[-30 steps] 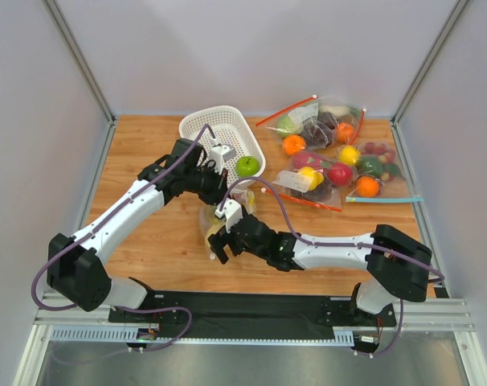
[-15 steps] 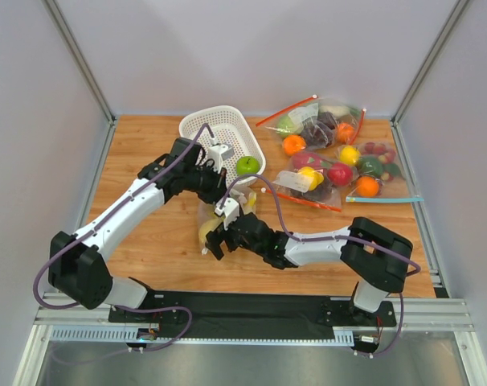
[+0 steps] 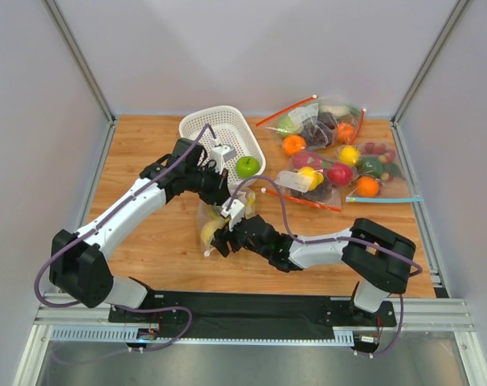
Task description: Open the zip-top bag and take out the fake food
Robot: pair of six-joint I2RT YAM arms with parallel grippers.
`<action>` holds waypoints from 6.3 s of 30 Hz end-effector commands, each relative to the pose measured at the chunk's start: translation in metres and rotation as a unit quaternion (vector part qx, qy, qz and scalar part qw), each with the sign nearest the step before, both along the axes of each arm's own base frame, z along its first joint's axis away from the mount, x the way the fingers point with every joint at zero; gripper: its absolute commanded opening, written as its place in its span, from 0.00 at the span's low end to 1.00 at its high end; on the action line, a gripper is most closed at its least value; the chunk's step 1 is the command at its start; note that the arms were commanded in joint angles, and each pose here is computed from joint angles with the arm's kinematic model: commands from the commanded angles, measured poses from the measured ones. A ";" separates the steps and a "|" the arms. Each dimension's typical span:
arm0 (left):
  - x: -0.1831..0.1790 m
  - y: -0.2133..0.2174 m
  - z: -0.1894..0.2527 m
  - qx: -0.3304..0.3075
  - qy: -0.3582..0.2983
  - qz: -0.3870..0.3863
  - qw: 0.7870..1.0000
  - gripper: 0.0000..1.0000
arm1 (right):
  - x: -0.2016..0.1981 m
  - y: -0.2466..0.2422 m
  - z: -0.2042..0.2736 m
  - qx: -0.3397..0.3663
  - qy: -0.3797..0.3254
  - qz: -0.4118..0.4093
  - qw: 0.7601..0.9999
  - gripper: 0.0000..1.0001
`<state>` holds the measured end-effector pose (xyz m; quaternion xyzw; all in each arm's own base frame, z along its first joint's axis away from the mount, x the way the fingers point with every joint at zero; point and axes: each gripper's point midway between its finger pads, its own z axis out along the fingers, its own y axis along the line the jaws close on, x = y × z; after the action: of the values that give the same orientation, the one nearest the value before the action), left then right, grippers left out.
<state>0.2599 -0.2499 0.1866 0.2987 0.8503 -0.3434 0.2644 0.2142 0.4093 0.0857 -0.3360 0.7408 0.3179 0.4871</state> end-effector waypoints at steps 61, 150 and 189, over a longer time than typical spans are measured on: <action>0.009 0.007 0.019 0.011 -0.046 0.015 0.999 0.00 | 0.250 -0.053 0.165 0.058 -0.005 -0.082 0.995 0.37; 0.006 0.007 0.030 0.001 -0.061 0.011 0.998 0.00 | 0.008 -0.026 0.084 -0.030 0.107 0.013 0.994 0.34; 0.002 0.005 0.034 -0.009 -0.060 0.004 0.998 0.00 | 0.062 -0.063 0.075 -0.064 0.044 -0.151 0.985 0.47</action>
<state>0.2620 -0.2396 0.1942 0.2988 0.8527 -0.3175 0.2879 0.2698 0.3461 0.1355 -0.2550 0.8357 0.1914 0.4472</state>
